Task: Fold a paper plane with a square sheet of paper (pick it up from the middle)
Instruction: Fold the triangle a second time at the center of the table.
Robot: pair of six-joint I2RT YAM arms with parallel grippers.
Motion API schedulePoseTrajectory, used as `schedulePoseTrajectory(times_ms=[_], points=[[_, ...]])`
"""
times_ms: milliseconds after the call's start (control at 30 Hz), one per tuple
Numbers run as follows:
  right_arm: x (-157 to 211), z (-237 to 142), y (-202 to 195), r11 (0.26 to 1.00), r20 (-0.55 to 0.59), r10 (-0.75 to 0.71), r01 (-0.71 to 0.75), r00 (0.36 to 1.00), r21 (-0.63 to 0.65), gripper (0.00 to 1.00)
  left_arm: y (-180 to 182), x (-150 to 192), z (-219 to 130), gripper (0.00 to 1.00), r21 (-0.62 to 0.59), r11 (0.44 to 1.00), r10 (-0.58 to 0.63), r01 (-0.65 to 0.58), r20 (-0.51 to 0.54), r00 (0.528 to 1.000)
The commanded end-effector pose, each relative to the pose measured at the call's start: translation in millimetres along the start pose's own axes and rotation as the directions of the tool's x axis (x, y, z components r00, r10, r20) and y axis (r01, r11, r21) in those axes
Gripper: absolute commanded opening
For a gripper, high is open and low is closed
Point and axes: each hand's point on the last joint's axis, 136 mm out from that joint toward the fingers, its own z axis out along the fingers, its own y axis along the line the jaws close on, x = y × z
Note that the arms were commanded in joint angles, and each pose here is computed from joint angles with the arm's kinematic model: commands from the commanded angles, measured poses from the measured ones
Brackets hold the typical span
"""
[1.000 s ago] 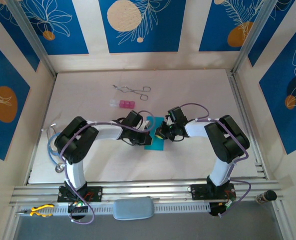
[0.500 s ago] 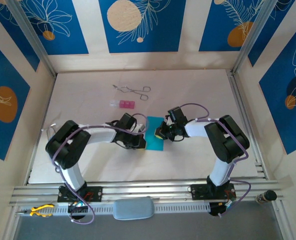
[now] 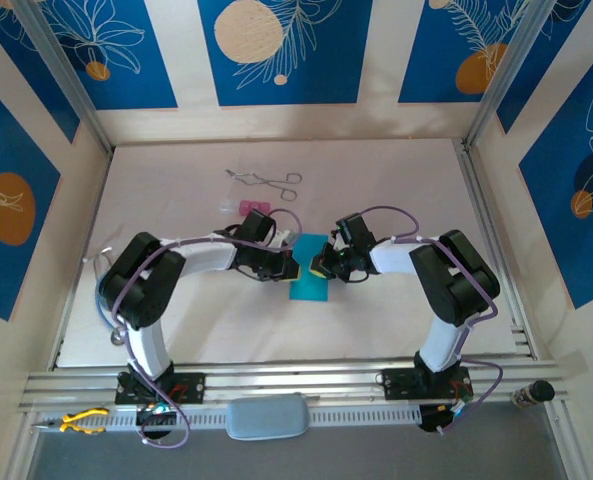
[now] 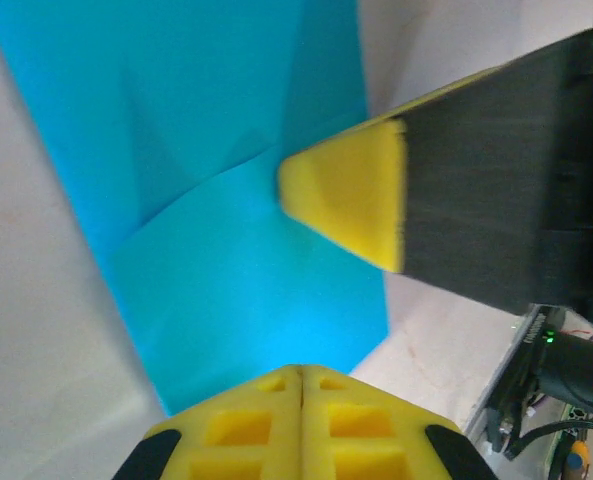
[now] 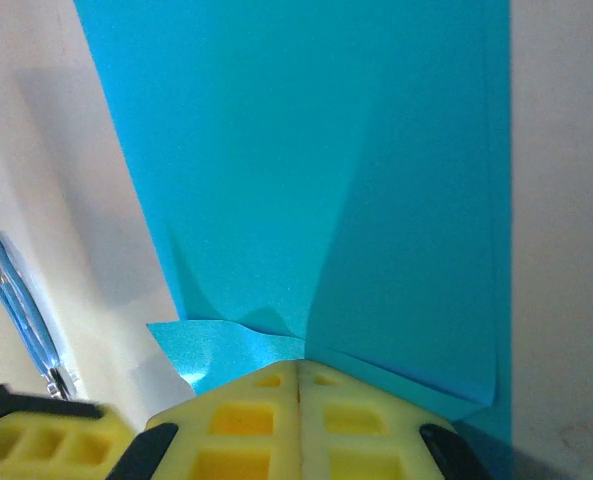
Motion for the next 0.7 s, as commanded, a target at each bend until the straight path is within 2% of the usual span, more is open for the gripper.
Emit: schedulePoseTrajectory(times_ms=[0, 233, 433, 667], points=[[10, 6, -37, 0.99, -0.032, 0.055, -0.051, 0.998, 0.128, 0.0, 6, 4, 5, 0.01, -0.004, 1.0, 0.012, -0.012, -0.035, 0.999], [9, 2, -28, 0.994, -0.038, 0.032, -0.028, 0.999, 0.104, 0.0, 40, 27, 14, 0.0, -0.1, 0.995, -0.019, 0.011, -0.081, 0.997], [3, -15, 11, 0.997, -0.037, -0.073, 0.074, 0.997, 0.02, 0.0, 58, 41, 16, 0.0, -0.148, 0.988, -0.046, 0.032, -0.089, 0.995], [30, -12, 21, 0.994, -0.088, -0.109, 0.11, 0.99, 0.002, 0.0, 59, 39, 18, 0.0, -0.152, 0.988, -0.055, 0.042, -0.087, 0.995]])
